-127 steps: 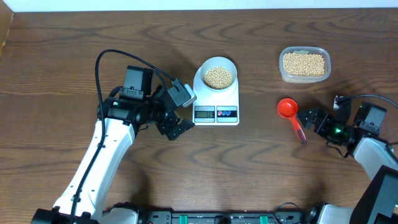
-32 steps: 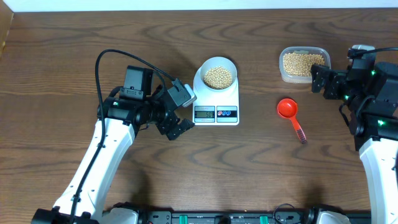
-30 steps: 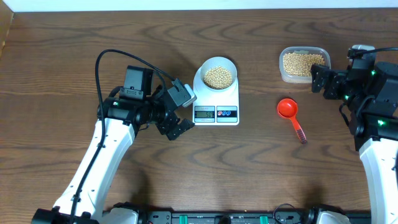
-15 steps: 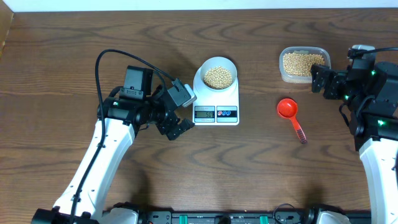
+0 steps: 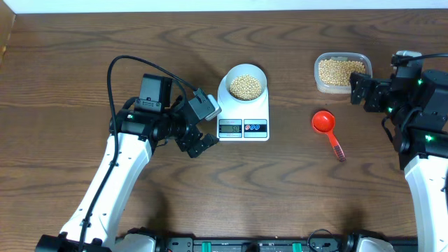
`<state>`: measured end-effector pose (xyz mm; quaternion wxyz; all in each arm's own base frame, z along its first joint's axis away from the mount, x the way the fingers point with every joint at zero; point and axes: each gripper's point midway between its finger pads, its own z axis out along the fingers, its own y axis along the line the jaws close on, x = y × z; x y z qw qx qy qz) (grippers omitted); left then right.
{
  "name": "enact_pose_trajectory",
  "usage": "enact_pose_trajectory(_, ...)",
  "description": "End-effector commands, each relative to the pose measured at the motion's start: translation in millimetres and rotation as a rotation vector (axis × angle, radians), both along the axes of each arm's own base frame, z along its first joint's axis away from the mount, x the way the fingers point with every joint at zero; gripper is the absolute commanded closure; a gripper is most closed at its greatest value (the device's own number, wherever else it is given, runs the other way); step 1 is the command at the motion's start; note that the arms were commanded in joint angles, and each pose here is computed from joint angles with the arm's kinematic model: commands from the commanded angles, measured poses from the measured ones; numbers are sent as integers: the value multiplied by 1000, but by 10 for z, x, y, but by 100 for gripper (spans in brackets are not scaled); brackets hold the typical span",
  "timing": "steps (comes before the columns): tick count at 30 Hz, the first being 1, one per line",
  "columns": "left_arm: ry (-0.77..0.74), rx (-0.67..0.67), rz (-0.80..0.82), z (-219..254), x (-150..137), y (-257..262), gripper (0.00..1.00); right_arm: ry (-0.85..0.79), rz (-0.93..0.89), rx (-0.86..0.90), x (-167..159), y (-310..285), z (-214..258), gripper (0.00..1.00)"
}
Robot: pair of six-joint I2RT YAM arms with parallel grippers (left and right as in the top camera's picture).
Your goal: Scoop item into bowl and weigh 50g on scale
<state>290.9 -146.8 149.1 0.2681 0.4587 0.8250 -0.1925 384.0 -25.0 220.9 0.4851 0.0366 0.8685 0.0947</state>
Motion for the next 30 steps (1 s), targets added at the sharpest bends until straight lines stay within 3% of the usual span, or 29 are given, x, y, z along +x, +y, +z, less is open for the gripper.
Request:
enact_pose_trajectory(1,-21,-14,-7,86,39,-17,5,-26,14,1,9,43,132,1)
enact_pose_trajectory(15,-21,-14,-7,87,40,-17,5,-15,20,-2,-5,53,91,1)
enact_pose_trajectory(30,-21,-14,-7,86,39,-17,5,-39,121,-203,-147,334,-582,1)
